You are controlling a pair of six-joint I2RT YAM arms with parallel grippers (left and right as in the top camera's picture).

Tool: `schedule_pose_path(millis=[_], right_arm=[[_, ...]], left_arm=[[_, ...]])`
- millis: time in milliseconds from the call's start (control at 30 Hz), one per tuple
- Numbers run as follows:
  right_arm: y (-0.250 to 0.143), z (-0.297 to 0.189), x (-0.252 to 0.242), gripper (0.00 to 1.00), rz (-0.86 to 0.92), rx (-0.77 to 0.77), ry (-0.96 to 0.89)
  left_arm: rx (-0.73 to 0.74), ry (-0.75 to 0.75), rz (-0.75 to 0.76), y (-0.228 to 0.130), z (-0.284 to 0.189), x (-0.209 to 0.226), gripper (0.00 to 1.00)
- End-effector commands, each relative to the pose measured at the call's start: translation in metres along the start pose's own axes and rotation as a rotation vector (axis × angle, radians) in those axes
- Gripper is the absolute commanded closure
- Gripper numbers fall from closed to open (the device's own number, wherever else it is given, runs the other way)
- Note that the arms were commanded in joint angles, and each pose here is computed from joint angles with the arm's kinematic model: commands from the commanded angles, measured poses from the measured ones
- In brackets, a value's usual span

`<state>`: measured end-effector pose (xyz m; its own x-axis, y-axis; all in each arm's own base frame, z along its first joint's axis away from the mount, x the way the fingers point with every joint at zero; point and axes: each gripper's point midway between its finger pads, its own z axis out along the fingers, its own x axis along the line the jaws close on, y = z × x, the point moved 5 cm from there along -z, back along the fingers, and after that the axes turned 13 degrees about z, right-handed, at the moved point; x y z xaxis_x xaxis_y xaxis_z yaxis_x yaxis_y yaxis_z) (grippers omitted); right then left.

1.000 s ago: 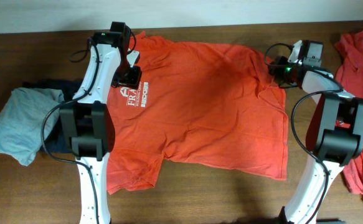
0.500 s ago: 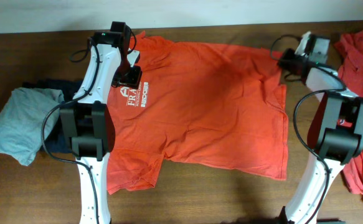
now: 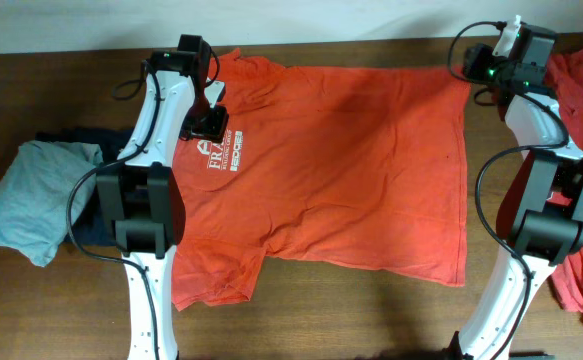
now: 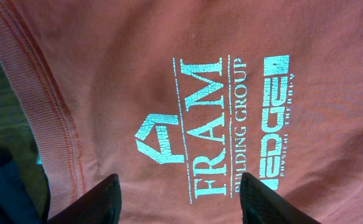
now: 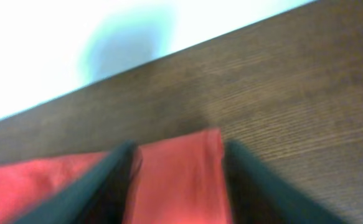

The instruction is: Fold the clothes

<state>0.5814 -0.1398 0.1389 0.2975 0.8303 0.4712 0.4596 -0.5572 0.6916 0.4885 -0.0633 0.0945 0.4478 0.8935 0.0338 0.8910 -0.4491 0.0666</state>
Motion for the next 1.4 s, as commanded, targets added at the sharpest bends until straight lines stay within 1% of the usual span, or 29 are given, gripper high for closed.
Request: schedule_pose_path(millis=[0,33,67,133,200,233,333,400,467,600,700,767,833,967,1100,1167,1267,1367], right_arm=[[0.005,-0.003,-0.01,0.23,-0.005,-0.005,-0.042],[0.004,-0.004,-0.014,0.16,0.003,0.01,-0.053],[0.003,-0.006,-0.017,0.14,0.011,0.023,-0.062],[0.0,-0.014,-0.024,0.14,0.035,0.064,-0.078],[0.0,-0.025,-0.028,0.17,0.052,0.098,-0.099],[0.002,-0.033,-0.028,0.18,0.06,0.11,-0.107],[0.01,-0.06,-0.017,0.21,0.075,0.142,-0.081],[0.021,-0.092,0.004,0.21,0.077,0.164,-0.009],[0.029,-0.119,0.025,0.21,0.051,0.17,0.05],[0.049,-0.19,0.059,0.21,0.011,0.123,0.084],[0.057,-0.247,0.082,0.21,-0.011,0.08,0.101],[0.055,-0.283,0.094,0.21,-0.017,0.064,0.107],[0.047,-0.315,0.102,0.2,-0.014,0.071,0.104],[0.023,-0.36,0.107,0.2,0.01,0.128,0.077],[-0.002,-0.383,0.102,0.2,0.045,0.208,0.014],[-0.014,-0.388,0.098,0.2,0.067,0.264,-0.009],[-0.033,-0.388,0.09,0.22,0.08,0.359,-0.042],[-0.054,-0.376,0.076,0.25,0.112,0.445,-0.087]], left_arm=[[0.012,-0.015,-0.003,-0.001,0.007,-0.003,0.39],[0.014,-0.012,-0.003,-0.001,0.007,-0.003,0.39],[0.016,-0.005,-0.002,-0.001,0.007,-0.002,0.39],[0.024,0.022,-0.003,-0.002,0.006,0.001,0.39],[0.032,0.043,-0.002,-0.003,0.002,0.004,0.39],[0.036,0.06,-0.002,-0.003,-0.001,0.006,0.42],[0.02,0.095,-0.004,-0.001,-0.022,0.011,0.46],[-0.035,0.112,-0.012,0.004,-0.052,0.013,0.48],[-0.096,0.133,-0.016,0.007,-0.084,0.014,0.49],[-0.249,0.184,-0.028,0.0,-0.167,0.013,0.48],[-0.362,0.226,-0.056,-0.018,-0.227,0.008,0.48],[-0.405,0.271,-0.093,-0.035,-0.259,0.007,0.48],[-0.444,0.318,-0.136,-0.054,-0.286,0.007,0.47],[-0.557,0.333,-0.192,-0.081,-0.331,-0.003,0.47],[-0.66,0.358,-0.203,-0.114,-0.373,-0.014,0.47],[-0.678,0.372,-0.208,-0.132,-0.385,-0.018,0.47],[-0.637,0.389,-0.226,-0.158,-0.386,-0.023,0.47],[-0.539,0.394,-0.287,-0.177,-0.367,-0.024,0.47]])
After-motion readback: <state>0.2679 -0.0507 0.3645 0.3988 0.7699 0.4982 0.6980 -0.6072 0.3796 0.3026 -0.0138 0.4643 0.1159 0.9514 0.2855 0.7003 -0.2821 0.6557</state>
